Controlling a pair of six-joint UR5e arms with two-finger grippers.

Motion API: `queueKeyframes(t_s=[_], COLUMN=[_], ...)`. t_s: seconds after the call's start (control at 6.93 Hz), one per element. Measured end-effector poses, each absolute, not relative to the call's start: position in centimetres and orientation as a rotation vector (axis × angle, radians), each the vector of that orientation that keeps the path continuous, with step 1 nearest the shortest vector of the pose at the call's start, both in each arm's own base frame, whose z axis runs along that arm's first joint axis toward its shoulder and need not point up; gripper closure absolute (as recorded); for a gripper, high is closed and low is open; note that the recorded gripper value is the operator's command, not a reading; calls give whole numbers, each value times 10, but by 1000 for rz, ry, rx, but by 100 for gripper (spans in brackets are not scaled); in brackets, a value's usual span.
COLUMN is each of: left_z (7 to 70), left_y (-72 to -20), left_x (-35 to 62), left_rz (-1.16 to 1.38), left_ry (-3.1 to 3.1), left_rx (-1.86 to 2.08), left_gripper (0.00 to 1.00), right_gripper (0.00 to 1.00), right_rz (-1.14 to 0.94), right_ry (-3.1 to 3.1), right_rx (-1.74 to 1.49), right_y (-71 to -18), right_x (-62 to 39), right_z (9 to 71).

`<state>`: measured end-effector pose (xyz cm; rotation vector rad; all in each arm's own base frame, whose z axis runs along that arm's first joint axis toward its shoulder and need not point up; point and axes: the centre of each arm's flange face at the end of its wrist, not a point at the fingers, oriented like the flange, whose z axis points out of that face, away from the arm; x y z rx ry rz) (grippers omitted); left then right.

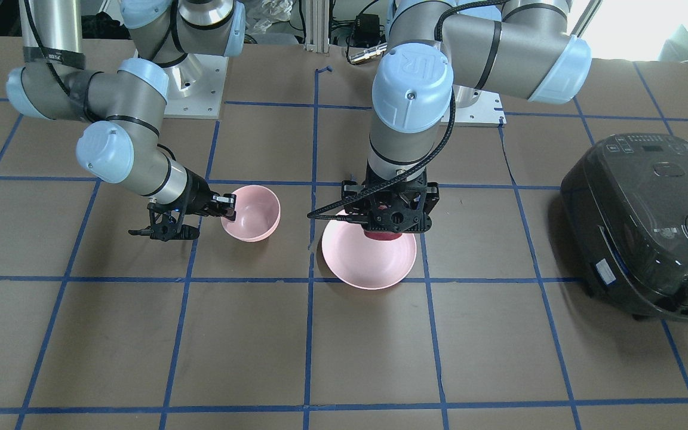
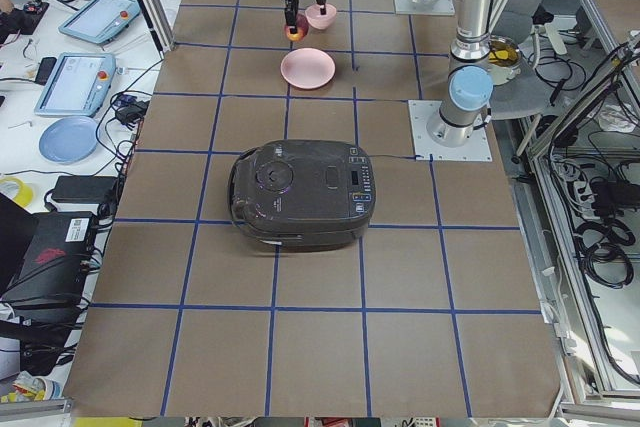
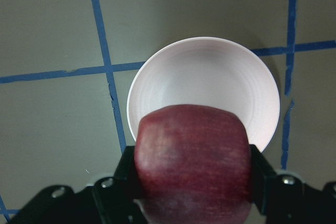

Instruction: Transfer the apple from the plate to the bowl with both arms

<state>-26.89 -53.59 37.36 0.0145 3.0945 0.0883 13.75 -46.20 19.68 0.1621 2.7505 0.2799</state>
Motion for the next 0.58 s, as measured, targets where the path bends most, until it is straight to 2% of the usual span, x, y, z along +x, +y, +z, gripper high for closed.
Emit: queueKeyframes(t_s=[0.14, 0.29, 0.43, 0.58], left_z=[375, 376, 376, 374], left_y=[-532, -526, -519, -515], left_x=[-277, -289, -302, -312], left_rz=[86, 83, 83, 90], left_ry=[3101, 3103, 3104, 3112], left_rx=[-21, -41, -53, -61], left_gripper=[68, 68, 68, 68], right_gripper=[85, 40, 5, 0], right_rz=[249, 207, 186, 176], right_ry=[2769, 2801, 2826, 2835], right_rx=[152, 146, 146, 161], right_y=[-465, -470, -472, -473], right_x=[137, 134, 132, 131], right_z=[199, 201, 202, 203])
